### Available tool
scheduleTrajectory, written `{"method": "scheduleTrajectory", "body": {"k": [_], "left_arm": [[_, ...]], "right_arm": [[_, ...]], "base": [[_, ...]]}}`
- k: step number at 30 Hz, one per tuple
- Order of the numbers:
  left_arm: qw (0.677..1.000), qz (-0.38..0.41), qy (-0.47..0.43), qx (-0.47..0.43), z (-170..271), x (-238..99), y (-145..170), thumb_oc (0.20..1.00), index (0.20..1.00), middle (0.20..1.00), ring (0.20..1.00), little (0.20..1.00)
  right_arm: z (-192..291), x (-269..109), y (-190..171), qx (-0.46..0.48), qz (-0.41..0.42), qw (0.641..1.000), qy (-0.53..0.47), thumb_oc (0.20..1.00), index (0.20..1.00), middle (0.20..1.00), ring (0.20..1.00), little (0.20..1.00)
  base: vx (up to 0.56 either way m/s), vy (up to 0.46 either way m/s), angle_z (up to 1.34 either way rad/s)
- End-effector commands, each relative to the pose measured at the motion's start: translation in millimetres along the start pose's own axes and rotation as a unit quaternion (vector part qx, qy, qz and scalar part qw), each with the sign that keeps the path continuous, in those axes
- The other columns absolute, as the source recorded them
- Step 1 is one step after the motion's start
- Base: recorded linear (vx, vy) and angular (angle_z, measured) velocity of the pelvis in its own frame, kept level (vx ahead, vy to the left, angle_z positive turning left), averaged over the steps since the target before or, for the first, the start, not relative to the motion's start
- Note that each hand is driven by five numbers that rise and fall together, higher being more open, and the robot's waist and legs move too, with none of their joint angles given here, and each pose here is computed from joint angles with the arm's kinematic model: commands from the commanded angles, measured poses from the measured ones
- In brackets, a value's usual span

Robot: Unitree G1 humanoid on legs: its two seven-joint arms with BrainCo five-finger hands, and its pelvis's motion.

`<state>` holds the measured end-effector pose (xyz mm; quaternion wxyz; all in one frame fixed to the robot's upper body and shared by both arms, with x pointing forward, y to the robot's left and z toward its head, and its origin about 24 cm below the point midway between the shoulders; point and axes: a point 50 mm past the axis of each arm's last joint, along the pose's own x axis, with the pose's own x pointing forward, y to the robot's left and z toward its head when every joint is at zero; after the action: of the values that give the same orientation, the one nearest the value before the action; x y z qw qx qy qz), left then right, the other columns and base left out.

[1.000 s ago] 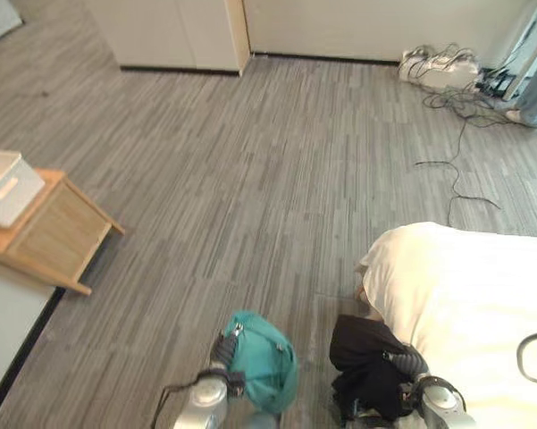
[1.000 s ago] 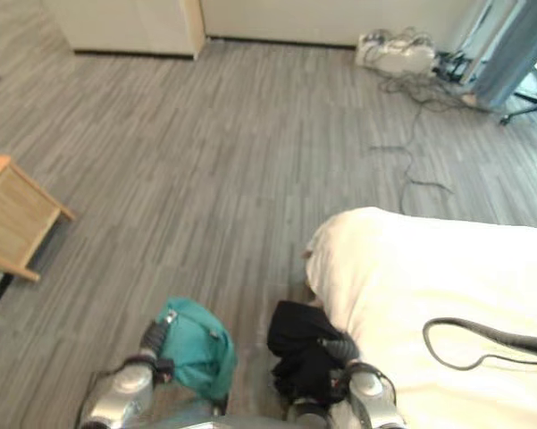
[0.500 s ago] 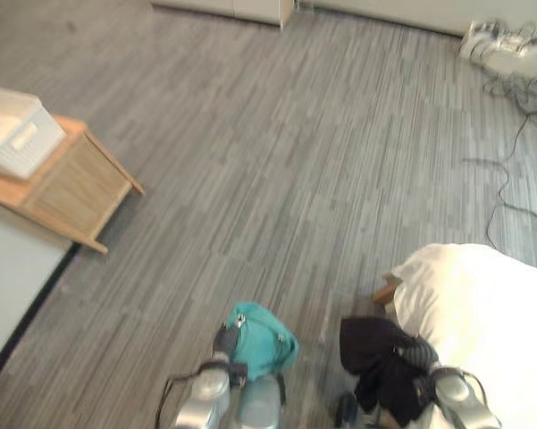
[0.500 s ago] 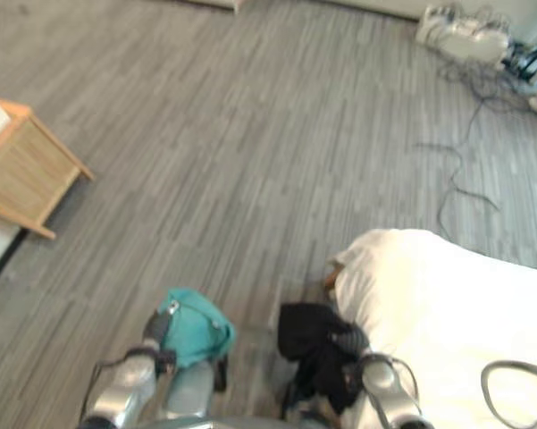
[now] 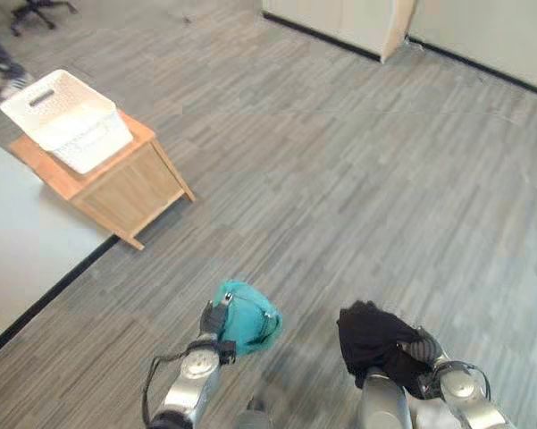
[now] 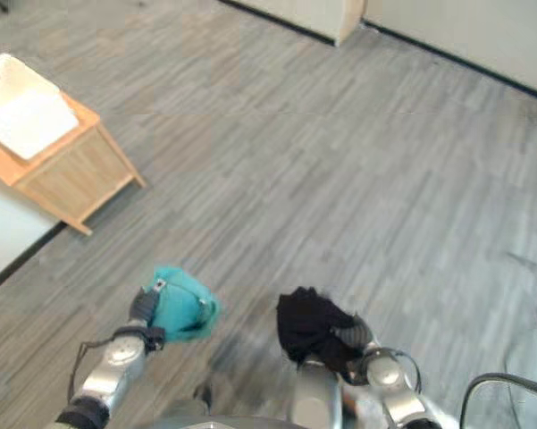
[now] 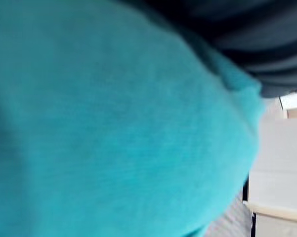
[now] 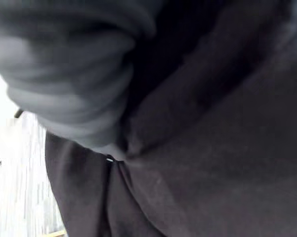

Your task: Tidy up the quilt and then pick up the clothes from the bed and put them into the laundry hamper.

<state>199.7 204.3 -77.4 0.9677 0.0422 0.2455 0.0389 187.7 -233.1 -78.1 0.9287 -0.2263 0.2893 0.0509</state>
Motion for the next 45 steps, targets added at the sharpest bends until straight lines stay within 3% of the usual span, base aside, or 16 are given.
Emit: {"method": "scheduleTrajectory", "body": {"k": [1, 8, 14, 18, 26, 28, 29, 32, 34, 40, 41, 45], "left_arm": [[0.997, -0.008, -0.065, -0.05, 30, 11, -13, 0.2, 0.2, 0.2, 0.2, 0.2], [0.993, 0.001, -0.041, -0.107, 18, 6, -16, 0.2, 0.2, 0.2, 0.2, 0.2], [0.994, 0.012, 0.007, -0.105, -7, -5, -17, 0.2, 0.2, 0.2, 0.2, 0.2], [0.994, 0.027, 0.039, -0.097, -22, -9, -10, 0.2, 0.2, 0.2, 0.2, 0.2], [0.999, -0.017, -0.029, -0.021, 8, -4, -17, 0.2, 0.2, 0.2, 0.2, 0.2], [0.998, -0.029, -0.05, -0.001, 17, -4, -19, 0.2, 0.2, 0.2, 0.2, 0.2], [0.997, -0.036, -0.06, 0.019, 24, -4, -7, 0.2, 0.2, 0.2, 0.2, 0.2], [0.997, -0.031, -0.056, 0.052, 20, -6, 6, 0.2, 0.2, 0.2, 0.2, 0.2], [0.996, -0.043, -0.054, 0.053, 18, -9, 9, 0.2, 0.2, 0.2, 0.2, 0.2], [0.999, -0.008, -0.052, 0.005, 21, -9, 20, 0.2, 0.2, 0.2, 0.2, 0.2], [0.997, 0.013, -0.071, -0.01, 29, -8, 26, 0.2, 0.2, 0.2, 0.2, 0.2], [0.997, 0.021, -0.068, 0.002, 22, -17, 30, 0.2, 0.2, 0.2, 0.2, 0.2]], "right_arm": [[29, 5, -31, -0.052, -0.034, 0.996, -0.064, 0.2, 0.2, 0.2, 0.2, 0.2], [78, 26, -8, -0.116, -0.002, 0.985, -0.127, 0.2, 0.2, 0.2, 0.2, 0.2], [71, 33, 3, -0.107, -0.016, 0.988, -0.107, 0.2, 0.2, 0.2, 0.2, 0.2], [46, 27, 25, -0.092, 0.02, 0.993, -0.068, 0.2, 0.2, 0.2, 0.2, 0.2], [22, 14, 32, -0.038, 0.018, 0.998, -0.038, 0.2, 0.2, 0.2, 0.2, 0.2], [24, 12, 29, -0.022, 0.012, 0.999, -0.044, 0.2, 0.2, 0.2, 0.2, 0.2], [47, 16, -32, -0.06, -0.039, 0.996, -0.058, 0.2, 0.2, 0.2, 0.2, 0.2], [15, 15, -53, -0.054, -0.068, 0.996, 0.002, 0.2, 0.2, 0.2, 0.2, 0.2], [19, 22, -69, -0.059, -0.071, 0.996, 0.019, 0.2, 0.2, 0.2, 0.2, 0.2], [48, 31, -43, -0.015, -0.046, 0.998, -0.044, 0.2, 0.2, 0.2, 0.2, 0.2], [54, 12, -23, -0.027, -0.02, 0.995, -0.092, 0.2, 0.2, 0.2, 0.2, 0.2], [34, 0, -8, -0.034, -0.001, 0.997, -0.072, 0.2, 0.2, 0.2, 0.2, 0.2]], "base": [[0.54, -0.561, 0.89], [0.58, -0.354, -0.12], [0.72, -0.053, 0.15], [0.68, 0.04, 1.02], [0.67, -0.12, 1.44], [0.76, -0.387, 2.17], [0.81, -0.378, 2.74], [0.81, -0.359, 1.51], [0.61, -0.3, 0.99], [0.45, -0.429, 0.3], [0.52, -0.206, -0.08], [0.71, 0.006, 0.08]]}}
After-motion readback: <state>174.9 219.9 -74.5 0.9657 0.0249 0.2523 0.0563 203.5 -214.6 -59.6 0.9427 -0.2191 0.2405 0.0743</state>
